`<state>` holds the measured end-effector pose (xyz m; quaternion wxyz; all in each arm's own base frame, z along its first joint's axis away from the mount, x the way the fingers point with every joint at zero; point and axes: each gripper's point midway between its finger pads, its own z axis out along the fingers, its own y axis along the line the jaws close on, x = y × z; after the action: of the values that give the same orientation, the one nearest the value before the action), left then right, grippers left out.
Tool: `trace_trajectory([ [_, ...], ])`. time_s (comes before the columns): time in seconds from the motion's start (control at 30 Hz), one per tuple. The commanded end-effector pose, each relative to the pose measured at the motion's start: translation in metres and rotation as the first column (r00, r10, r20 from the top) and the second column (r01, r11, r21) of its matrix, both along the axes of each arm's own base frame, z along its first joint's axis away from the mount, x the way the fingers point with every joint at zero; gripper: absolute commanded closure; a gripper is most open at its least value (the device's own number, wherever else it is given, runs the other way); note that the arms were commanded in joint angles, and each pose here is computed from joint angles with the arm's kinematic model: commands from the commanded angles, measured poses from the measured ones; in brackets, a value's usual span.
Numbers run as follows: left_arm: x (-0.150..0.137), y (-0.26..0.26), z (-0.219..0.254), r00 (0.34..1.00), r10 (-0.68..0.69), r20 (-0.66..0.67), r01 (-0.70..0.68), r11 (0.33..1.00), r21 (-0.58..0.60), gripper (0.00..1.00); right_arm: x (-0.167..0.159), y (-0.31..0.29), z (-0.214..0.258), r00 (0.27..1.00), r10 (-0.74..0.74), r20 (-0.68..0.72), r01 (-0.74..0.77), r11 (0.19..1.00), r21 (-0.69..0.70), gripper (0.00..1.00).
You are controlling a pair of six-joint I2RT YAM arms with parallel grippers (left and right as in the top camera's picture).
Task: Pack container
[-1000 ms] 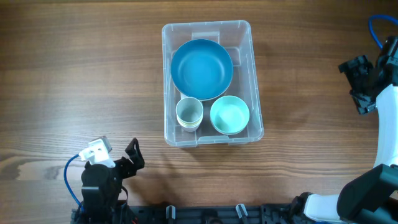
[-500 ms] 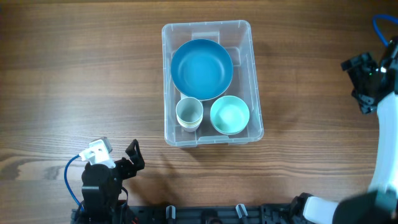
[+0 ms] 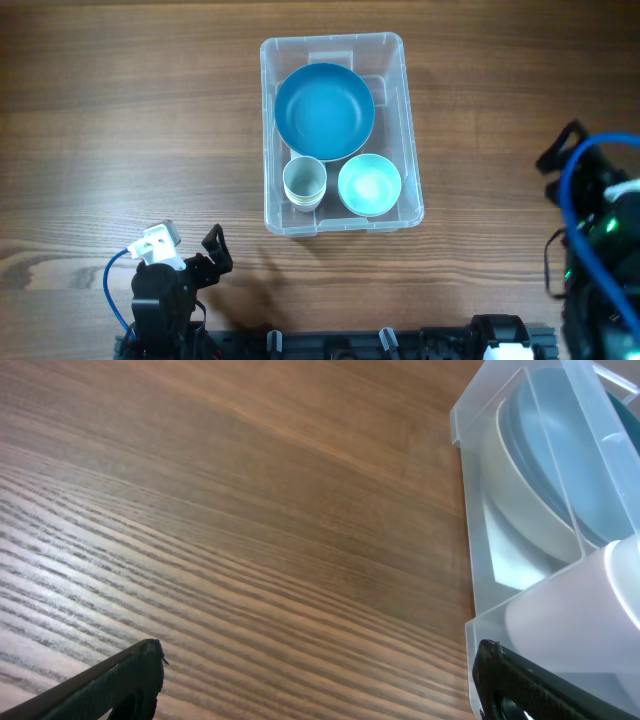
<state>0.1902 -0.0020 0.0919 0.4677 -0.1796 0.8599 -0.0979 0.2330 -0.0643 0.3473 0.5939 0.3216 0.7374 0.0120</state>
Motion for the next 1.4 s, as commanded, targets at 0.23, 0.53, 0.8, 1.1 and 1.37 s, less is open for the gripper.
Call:
trace_trajectory([
  [0.23,0.0,0.001,0.0,1.0,-0.004,0.008,0.004,1.0,0.016,0.0,-0.008,0.083,-0.14,0.838,0.545,-0.024,-0.527,0.796,-0.298,0.0],
  [0.53,0.0,0.001,0.0,1.0,-0.004,0.008,0.004,1.0,0.016,0.0,-0.006,0.084,-0.207,0.838,0.541,-0.068,-0.543,0.813,-0.209,0.0],
  [0.8,0.0,0.001,0.0,1.0,-0.004,0.008,0.004,1.0,0.016,0.0,-0.006,0.084,-0.207,0.838,0.541,-0.065,-0.541,0.812,-0.218,0.0],
  [1.1,0.0,0.001,0.0,1.0,-0.004,0.008,0.004,1.0,0.016,0.0,-0.006,0.084,-0.207,0.838,0.542,-0.065,-0.542,0.812,-0.219,0.0],
  [1.37,0.0,0.001,0.0,1.0,-0.004,0.008,0.004,1.0,0.016,0.0,-0.006,0.084,-0.207,0.838,0.541,-0.065,-0.541,0.812,-0.218,0.0],
])
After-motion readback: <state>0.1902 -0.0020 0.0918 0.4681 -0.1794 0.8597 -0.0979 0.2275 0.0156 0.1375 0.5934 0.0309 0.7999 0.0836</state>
